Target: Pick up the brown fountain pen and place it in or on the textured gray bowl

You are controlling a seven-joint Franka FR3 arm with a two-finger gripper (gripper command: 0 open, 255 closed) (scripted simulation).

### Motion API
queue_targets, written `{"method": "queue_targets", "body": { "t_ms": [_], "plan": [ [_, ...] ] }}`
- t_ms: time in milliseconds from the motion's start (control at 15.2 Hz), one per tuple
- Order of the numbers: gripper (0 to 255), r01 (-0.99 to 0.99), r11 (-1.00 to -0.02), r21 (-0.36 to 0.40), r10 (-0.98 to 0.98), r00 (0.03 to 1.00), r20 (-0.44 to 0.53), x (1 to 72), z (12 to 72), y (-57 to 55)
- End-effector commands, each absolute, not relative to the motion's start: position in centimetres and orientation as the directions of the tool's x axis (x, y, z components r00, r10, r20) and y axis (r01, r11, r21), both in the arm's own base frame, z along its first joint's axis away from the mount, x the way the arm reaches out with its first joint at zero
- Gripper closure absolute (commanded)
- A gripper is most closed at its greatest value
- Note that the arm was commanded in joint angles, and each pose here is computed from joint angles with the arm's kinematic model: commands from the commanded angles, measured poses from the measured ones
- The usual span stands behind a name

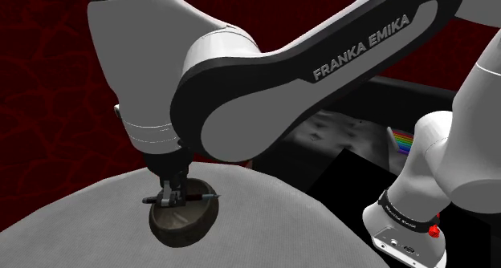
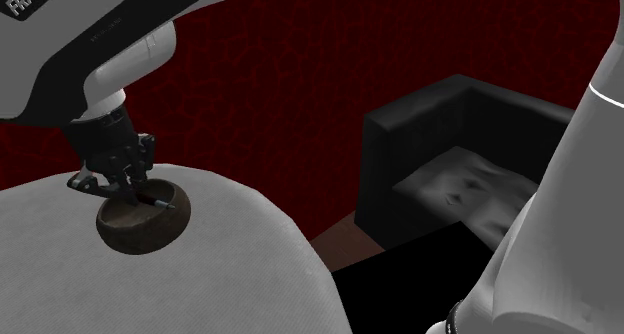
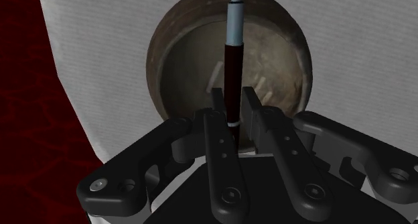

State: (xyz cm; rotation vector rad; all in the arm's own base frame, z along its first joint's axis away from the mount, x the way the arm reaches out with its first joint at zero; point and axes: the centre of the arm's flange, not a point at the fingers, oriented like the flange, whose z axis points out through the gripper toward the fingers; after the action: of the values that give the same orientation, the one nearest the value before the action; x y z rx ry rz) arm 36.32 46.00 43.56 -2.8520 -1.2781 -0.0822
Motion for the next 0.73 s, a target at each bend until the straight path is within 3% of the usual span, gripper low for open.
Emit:
{"method": "queue_targets", "body": {
  "t_ms": [0,66,396,660],
  "plan": [
    [255,0.746,-0.666,0.006,0.746,0.665,0.043,36.3,43.0,46.0],
    [0,0.746,-0.666,0.006,0.746,0.665,0.042,36.4,43.1,46.0],
    [0,0.746,-0.666,0.006,0.746,0.665,0.043,36.3,43.0,46.0],
    [0,0.746,-0.666,0.006,0.746,0.665,0.043,36.2,48.0,45.8]
  ]
}}
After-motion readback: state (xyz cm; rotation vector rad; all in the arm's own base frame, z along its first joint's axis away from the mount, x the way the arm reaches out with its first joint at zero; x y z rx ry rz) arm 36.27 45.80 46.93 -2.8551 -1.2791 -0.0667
